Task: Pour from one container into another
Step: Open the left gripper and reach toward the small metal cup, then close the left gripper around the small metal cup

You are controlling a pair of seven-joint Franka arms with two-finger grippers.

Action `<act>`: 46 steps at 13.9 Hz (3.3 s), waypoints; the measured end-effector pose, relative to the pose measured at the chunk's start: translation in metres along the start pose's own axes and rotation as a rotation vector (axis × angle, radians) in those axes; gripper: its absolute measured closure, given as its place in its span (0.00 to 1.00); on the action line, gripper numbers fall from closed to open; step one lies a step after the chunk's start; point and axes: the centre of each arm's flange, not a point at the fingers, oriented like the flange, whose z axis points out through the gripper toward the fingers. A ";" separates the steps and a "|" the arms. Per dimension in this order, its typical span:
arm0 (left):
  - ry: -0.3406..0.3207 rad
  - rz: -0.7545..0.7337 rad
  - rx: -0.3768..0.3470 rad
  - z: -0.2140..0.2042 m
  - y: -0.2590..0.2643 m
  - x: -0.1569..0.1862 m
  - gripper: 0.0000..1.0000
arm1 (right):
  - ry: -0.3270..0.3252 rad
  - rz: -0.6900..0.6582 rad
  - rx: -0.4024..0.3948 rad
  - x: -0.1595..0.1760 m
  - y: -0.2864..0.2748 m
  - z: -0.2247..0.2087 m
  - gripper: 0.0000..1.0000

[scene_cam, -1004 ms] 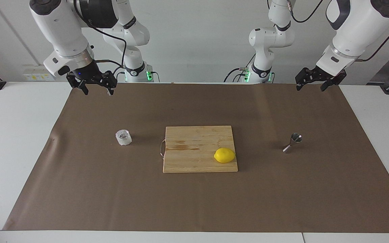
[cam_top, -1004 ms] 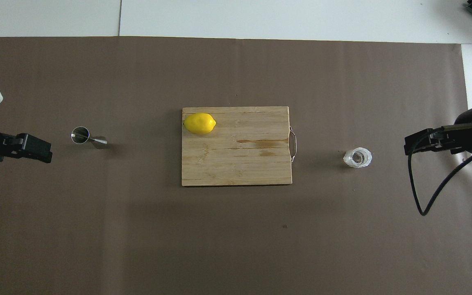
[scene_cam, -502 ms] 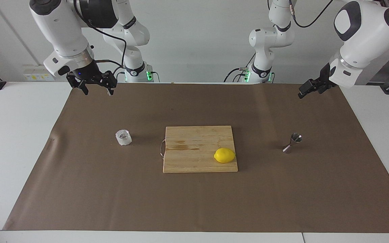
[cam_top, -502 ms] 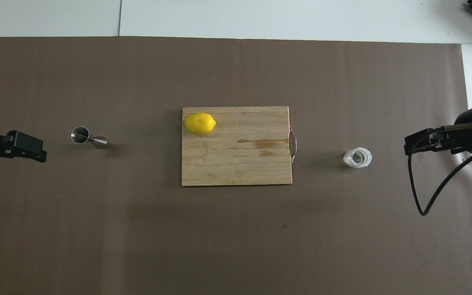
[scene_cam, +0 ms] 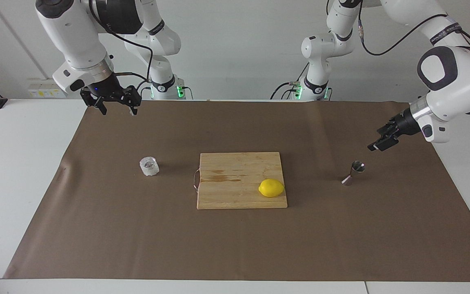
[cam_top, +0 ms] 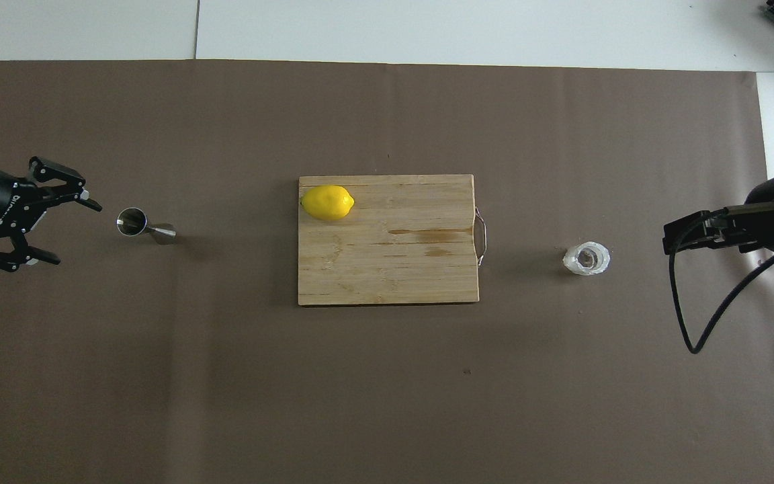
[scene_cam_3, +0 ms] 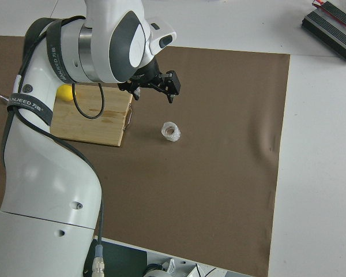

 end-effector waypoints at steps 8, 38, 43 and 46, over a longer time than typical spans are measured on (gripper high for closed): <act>-0.225 -0.551 -0.313 0.047 -0.034 0.050 0.00 | 0.000 0.000 0.000 0.000 0.000 0.000 0.00; -0.308 -1.018 -0.525 0.126 -0.057 0.047 0.00 | 0.000 0.000 0.000 0.000 0.000 0.000 0.00; -0.308 -1.019 -0.525 0.127 -0.058 0.047 0.34 | 0.000 0.000 0.000 0.000 0.000 0.000 0.00; -0.308 -1.019 -0.525 0.127 -0.058 0.047 0.35 | 0.000 0.000 0.000 0.000 0.000 0.000 0.00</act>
